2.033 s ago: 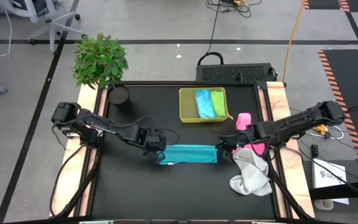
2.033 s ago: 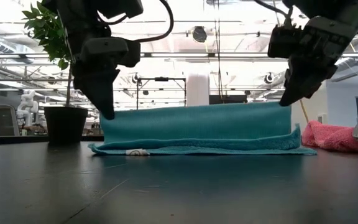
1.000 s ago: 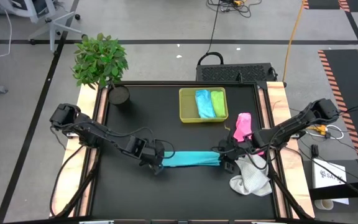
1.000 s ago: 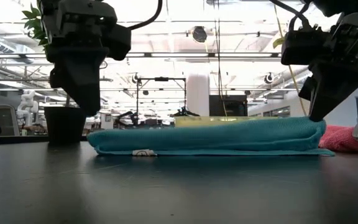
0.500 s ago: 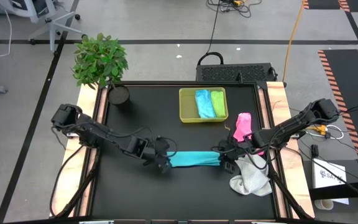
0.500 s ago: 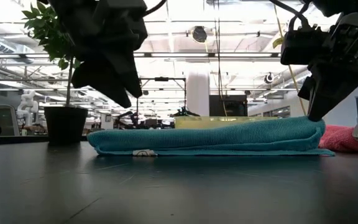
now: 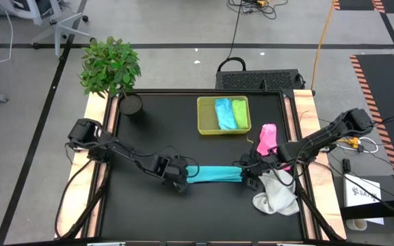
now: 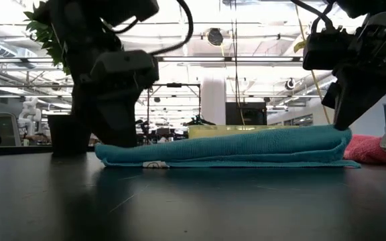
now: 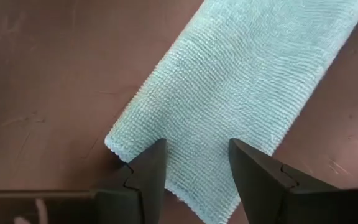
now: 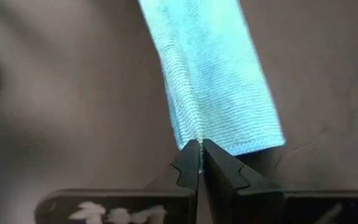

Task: Fold microfiber towels
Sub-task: Fold the blue microfiber cloth

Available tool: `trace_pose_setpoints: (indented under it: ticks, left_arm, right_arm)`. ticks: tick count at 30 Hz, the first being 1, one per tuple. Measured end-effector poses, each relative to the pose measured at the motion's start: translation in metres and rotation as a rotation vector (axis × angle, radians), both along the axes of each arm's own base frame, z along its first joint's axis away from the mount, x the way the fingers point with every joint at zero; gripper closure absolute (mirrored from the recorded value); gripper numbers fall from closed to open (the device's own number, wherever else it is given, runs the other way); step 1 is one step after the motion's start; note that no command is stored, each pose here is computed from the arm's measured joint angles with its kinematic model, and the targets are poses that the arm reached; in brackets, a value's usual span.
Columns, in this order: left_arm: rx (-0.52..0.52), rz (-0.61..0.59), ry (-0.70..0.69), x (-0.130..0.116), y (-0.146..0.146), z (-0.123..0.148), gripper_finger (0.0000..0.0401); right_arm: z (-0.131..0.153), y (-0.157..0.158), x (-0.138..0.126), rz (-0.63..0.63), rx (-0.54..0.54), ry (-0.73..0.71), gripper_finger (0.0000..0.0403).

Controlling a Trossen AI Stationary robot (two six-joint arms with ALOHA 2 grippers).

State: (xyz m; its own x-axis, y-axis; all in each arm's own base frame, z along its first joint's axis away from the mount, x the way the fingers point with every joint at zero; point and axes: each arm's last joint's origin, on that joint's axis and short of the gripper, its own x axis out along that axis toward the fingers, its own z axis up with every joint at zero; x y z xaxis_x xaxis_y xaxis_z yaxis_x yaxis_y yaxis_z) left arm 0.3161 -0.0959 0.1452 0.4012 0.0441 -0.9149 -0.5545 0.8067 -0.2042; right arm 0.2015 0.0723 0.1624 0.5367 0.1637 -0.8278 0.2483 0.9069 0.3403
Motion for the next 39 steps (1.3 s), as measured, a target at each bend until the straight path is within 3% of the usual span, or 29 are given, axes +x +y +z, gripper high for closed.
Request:
trace_pose_setpoints:
  ticks: [9,17,20,25,33,39]
  left_arm:
    - [-0.015,-0.012,0.015,0.002,-0.001,-0.006,0.0224]
    - [-0.012,-0.021,0.018,0.002,-0.001,-0.006,0.0224]
    - [-0.012,-0.028,0.015,0.002,-0.001,-0.007,0.0224]
    - [-0.012,-0.028,0.016,0.002,-0.001,-0.007,0.0224]
    - [-0.017,-0.023,0.025,0.002,-0.001,-0.007,0.0224]
    - [-0.026,-0.008,0.025,0.002,-0.001,-0.007,0.0224]
  right_arm:
    - [0.009,0.002,-0.005,0.002,0.149,0.014,0.0396]
    - [0.055,-0.002,-0.019,-0.002,0.297,-0.206,0.0396]
    - [0.061,-0.007,-0.027,-0.035,0.262,-0.231,0.0396]
    - [0.049,-0.011,-0.031,-0.073,0.157,-0.152,0.0397]
    - [0.013,-0.004,-0.013,-0.011,0.061,-0.023,0.0397]
    - [-0.004,0.0,-0.003,0.016,0.066,0.042,0.0375]
